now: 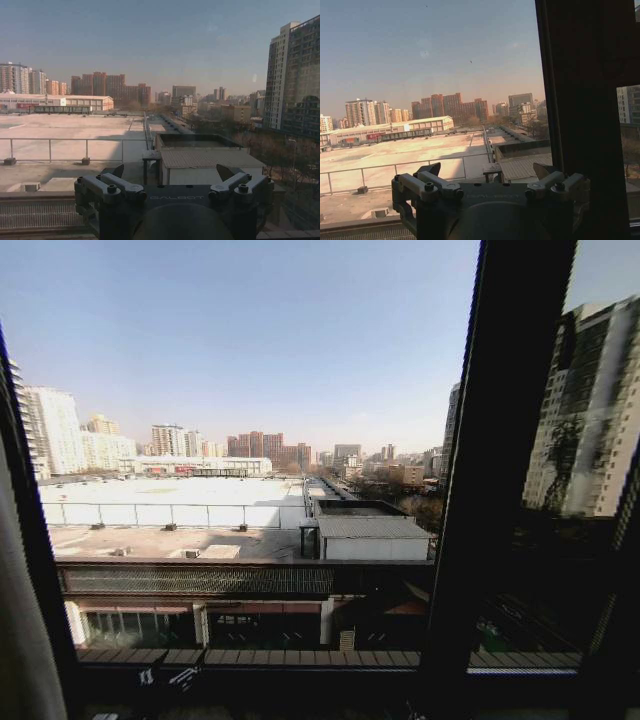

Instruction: Open the curtains by pulling them apart, changing their state from closed to fully open.

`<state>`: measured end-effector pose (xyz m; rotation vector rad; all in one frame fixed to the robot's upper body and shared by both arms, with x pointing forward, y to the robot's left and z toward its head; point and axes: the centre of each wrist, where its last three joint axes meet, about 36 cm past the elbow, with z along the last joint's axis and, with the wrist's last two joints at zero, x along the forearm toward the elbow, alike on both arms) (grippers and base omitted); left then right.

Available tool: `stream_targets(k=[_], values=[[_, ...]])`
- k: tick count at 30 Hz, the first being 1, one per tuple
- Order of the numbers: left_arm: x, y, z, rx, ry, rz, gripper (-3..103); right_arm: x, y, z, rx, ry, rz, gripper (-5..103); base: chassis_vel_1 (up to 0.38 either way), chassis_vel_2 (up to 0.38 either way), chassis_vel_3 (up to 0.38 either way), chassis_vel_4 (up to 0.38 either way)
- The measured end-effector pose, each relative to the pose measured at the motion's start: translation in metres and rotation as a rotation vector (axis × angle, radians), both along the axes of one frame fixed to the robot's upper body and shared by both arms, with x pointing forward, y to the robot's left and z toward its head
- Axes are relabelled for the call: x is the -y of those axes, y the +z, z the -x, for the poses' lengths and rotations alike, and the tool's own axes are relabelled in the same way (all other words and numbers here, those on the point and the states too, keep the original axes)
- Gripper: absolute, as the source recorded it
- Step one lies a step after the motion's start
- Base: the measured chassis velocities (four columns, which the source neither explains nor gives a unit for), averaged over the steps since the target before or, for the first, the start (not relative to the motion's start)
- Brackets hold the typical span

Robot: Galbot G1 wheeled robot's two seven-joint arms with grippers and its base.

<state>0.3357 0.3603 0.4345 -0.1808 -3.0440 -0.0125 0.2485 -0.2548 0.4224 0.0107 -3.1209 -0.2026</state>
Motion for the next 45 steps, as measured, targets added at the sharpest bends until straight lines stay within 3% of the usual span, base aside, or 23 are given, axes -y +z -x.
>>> stream_targets(k=[3, 6, 10, 12, 32, 45], values=[[0.000, 0.000, 0.000, 0.003, 0.013, -0.041, 100, 0.000, 0.000, -0.001, -0.005, -0.001, -0.001, 100, 0.000, 0.000, 0.000, 0.000], [0.009, 0.005, 0.000, 0.007, 0.100, -0.079, 100, -0.002, -0.002, -0.001, -0.013, -0.025, 0.002, 100, 0.000, 0.000, 0.000, 0.000], [0.027, 0.006, -0.001, 0.017, 0.215, -0.070, 100, -0.005, -0.004, -0.001, -0.020, -0.067, 0.017, 100, 0.000, 0.000, 0.000, 0.000], [0.031, 0.004, 0.000, 0.022, 0.233, -0.064, 100, -0.007, -0.004, -0.001, -0.022, -0.079, 0.016, 100, 0.000, 0.000, 0.000, 0.000], [0.030, 0.006, 0.011, 0.035, 0.264, -0.050, 100, -0.016, -0.002, 0.005, 0.024, -0.117, 0.033, 100, 0.000, 0.000, 0.000, 0.000], [0.022, 0.010, 0.010, 0.040, 0.260, -0.039, 100, 0.020, 0.013, 0.001, 0.057, -0.083, 0.077, 100, 0.000, 0.000, 0.000, 0.000]])
